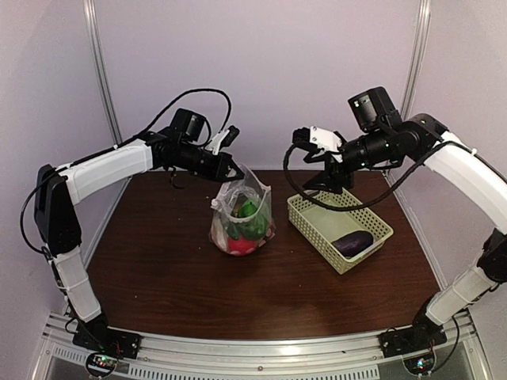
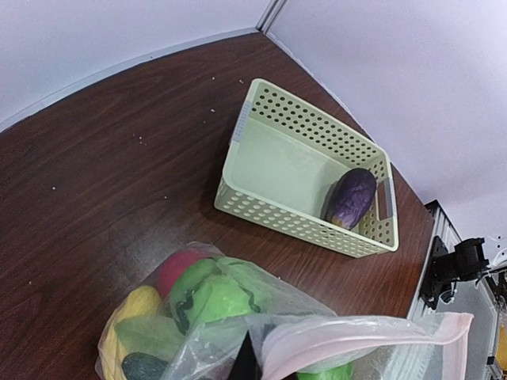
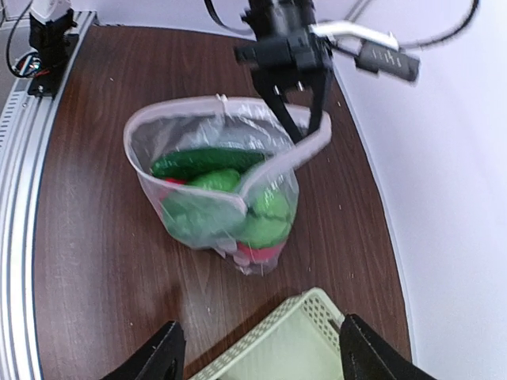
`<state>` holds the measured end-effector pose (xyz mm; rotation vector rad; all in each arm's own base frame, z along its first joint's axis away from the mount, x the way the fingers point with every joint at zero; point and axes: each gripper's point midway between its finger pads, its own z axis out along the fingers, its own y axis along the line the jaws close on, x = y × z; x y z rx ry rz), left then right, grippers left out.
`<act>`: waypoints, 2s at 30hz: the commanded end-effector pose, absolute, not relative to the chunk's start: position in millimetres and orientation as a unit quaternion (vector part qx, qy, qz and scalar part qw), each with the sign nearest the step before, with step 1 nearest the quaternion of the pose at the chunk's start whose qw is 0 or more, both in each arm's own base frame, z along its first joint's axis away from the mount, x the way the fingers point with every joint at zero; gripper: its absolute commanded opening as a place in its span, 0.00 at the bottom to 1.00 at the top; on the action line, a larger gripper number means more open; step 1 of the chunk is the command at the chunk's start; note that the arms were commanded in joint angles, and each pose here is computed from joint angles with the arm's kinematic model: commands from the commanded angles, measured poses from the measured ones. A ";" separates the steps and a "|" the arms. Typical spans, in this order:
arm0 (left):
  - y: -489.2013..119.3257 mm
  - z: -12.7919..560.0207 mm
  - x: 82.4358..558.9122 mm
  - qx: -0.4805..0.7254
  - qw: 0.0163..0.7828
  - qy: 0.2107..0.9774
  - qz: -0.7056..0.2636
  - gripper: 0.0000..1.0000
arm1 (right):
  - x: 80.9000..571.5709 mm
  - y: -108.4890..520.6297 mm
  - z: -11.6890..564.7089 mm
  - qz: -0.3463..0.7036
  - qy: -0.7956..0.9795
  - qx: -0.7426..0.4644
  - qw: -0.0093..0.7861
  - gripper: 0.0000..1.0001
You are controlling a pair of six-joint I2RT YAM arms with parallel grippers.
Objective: Place the food in the zip-top bag and seal the zipper
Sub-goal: Pick up the fake vegetable from the bin.
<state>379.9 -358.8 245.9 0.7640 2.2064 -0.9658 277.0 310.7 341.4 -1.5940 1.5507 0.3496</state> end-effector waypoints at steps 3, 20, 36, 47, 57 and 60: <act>-364.1 289.5 366.7 0.301 0.333 0.794 -0.410 0.00 | 311.1 223.2 235.1 0.088 0.720 -0.611 0.317 0.69; -338.1 313.3 355.1 0.272 0.319 0.841 -0.342 0.00 | 333.5 131.9 132.3 -0.033 0.771 -0.622 0.130 0.75; -341.2 306.0 358.1 0.284 0.326 0.835 -0.340 0.00 | 321.2 126.0 81.7 -0.040 0.755 -0.654 0.000 0.75; -341.3 303.1 359.1 0.286 0.326 0.835 -0.337 0.00 | 315.0 113.3 56.7 -0.052 0.761 -0.644 -0.059 0.77; -341.3 300.8 359.4 0.286 0.325 0.837 -0.336 0.00 | 322.7 114.5 60.6 -0.061 0.769 -0.635 -0.047 0.59; -341.3 301.3 359.7 0.286 0.326 0.836 -0.336 0.00 | 327.4 115.4 69.9 -0.068 0.771 -0.633 -0.033 0.52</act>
